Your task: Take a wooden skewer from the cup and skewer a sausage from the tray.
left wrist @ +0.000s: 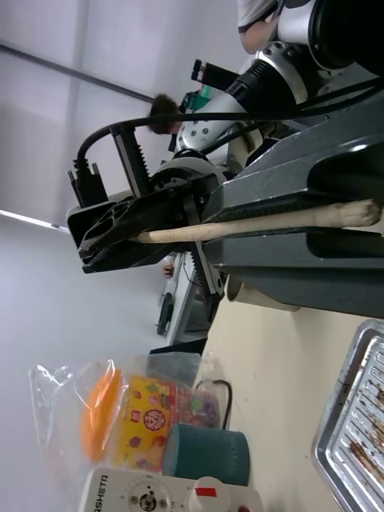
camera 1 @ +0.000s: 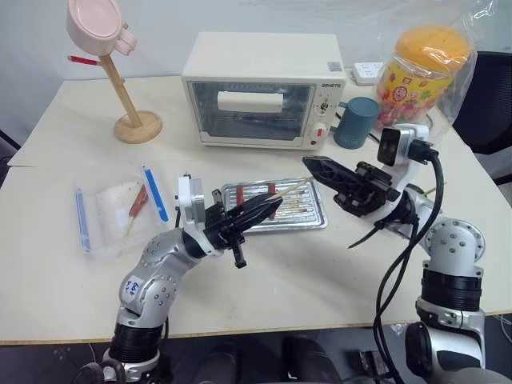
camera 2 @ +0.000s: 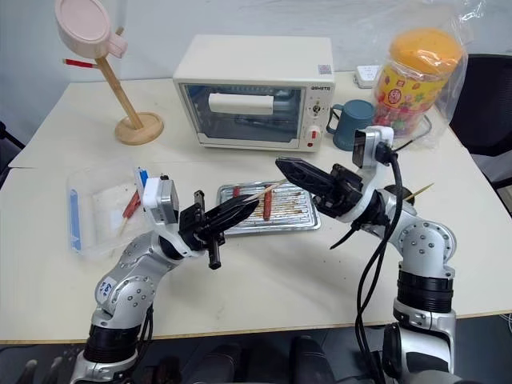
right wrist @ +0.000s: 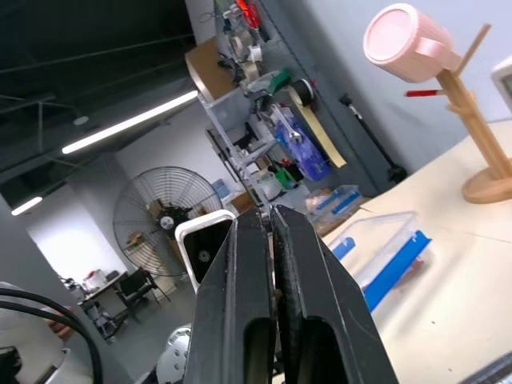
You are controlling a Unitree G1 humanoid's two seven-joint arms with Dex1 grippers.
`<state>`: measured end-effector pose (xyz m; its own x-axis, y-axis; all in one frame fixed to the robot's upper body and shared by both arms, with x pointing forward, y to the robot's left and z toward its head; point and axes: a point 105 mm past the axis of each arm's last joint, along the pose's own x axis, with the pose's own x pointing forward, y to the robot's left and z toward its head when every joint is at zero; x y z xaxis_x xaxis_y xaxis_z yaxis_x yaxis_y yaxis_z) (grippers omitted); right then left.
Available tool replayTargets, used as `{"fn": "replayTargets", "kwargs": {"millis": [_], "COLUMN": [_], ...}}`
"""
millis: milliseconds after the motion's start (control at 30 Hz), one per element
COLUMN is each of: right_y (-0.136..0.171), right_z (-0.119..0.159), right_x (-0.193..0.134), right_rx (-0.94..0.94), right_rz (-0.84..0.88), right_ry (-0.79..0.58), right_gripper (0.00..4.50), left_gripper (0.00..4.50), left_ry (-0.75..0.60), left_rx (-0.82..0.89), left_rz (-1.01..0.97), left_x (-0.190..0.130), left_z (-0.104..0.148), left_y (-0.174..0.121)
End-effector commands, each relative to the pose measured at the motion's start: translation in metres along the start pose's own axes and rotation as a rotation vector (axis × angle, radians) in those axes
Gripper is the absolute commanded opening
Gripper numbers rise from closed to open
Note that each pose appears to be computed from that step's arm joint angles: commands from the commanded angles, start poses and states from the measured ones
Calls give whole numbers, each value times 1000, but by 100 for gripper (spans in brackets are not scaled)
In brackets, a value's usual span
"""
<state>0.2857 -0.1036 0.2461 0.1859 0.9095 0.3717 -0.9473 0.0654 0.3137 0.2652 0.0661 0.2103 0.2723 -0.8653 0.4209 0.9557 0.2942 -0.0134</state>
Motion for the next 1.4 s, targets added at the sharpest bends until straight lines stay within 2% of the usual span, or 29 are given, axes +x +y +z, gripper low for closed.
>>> {"fn": "replayTargets", "kwargs": {"millis": [33,100,200,333,433,467,633,733,767,900,1000,1133,1200,1400], "right_y": [10,15,17,19,17,16,10,-13,-23,-26,-36,-65,-81,-98], "right_z": [-2,-15,-23,-51,-62,-65,-72,-65,-67,-60,-70,-76,-73,-72], "right_x": [-11,-24,-39,-77,-99,-107,-125,-105,-95,-36,-11,4,6,21], "right_rx": [-179,-296,-392,-410,-437,-443,-512,-575,-573,-507,-489,-504,-503,-526], "right_rz": [-19,-29,-62,-136,-209,-231,-326,-447,-499,-425,-430,-563,-669,-759], "right_ry": [102,218,268,410,449,461,469,483,530,451,525,624,625,588], "right_gripper": [122,177,251,353,432,441,441,441,441,441,441,441,441,441], "left_gripper": [0,0,0,0,0,0,0,0,0,0,0,0,0,0], "left_ry": [8,63,114,182,204,208,237,249,250,240,231,228,229,234], "left_rx": [90,116,123,119,114,108,79,86,86,90,93,91,89,85], "left_rz": [44,126,215,361,450,480,597,653,654,639,625,612,607,608], "left_x": [-18,-45,-75,-118,-138,-145,-172,-185,-185,-180,-175,-169,-167,-167], "left_z": [17,16,15,11,8,7,-6,-8,-8,-6,-5,-7,-8,-11], "left_y": [4,12,15,10,4,1,-9,-8,-8,-3,0,2,1,0]}}
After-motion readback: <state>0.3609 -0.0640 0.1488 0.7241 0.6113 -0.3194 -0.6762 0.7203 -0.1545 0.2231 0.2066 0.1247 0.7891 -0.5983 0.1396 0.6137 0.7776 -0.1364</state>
